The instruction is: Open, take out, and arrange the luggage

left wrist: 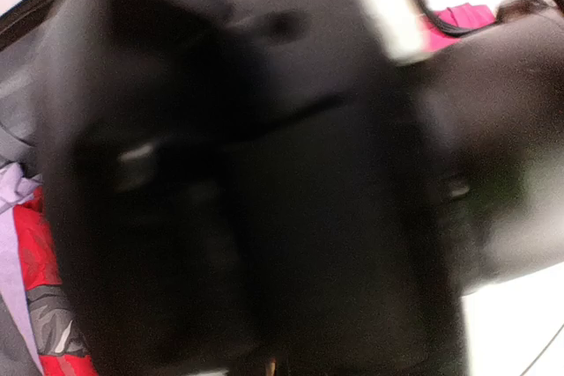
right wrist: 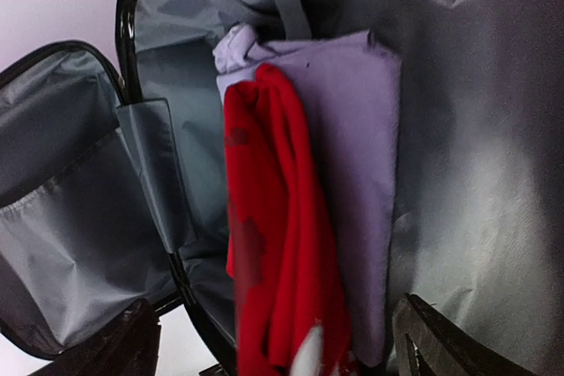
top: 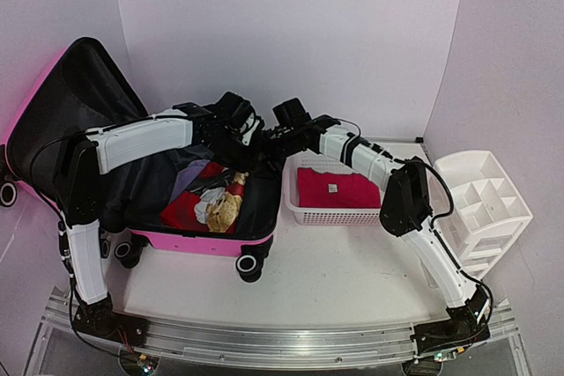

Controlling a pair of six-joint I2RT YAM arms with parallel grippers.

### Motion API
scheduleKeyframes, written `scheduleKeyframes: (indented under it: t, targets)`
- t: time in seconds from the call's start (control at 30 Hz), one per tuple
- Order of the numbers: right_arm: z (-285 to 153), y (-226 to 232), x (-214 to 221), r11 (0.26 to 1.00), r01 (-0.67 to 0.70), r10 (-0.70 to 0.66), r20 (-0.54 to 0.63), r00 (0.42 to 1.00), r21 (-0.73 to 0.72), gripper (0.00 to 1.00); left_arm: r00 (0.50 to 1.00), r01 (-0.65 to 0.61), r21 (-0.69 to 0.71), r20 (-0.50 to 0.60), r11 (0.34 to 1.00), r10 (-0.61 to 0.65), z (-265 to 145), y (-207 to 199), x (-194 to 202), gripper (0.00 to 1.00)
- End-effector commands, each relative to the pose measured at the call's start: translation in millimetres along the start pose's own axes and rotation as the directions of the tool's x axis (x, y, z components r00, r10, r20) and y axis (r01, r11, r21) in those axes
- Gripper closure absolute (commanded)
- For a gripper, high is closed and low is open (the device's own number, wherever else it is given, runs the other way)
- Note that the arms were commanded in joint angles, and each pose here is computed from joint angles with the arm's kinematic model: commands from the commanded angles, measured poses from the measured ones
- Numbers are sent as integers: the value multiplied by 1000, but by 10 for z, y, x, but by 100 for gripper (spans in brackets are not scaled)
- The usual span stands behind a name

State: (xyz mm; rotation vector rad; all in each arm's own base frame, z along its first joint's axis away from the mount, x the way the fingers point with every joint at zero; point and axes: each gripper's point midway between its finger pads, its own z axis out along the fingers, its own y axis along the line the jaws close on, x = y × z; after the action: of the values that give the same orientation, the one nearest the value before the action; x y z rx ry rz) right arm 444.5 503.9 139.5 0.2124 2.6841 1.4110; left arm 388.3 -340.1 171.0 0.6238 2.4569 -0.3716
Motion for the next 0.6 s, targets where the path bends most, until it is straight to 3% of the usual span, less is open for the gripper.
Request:
scheduleKeyframes:
  t: [0.0, 0.2, 0.57]
  targets:
    - [71, 140, 76, 998, 3, -5, -36, 999, -58, 11, 991, -55, 105, 126, 993, 41, -404, -301, -258, 100]
    - [151, 77, 228, 998, 13, -20, -112, 993, -67, 17, 991, -71, 135, 124, 988, 54, -435, -382, -189, 100]
    - [208, 62, 258, 995, 48, -58, -130, 990, -83, 24, 991, -104, 202, 108, 974, 83, -451, -615, -77, 100]
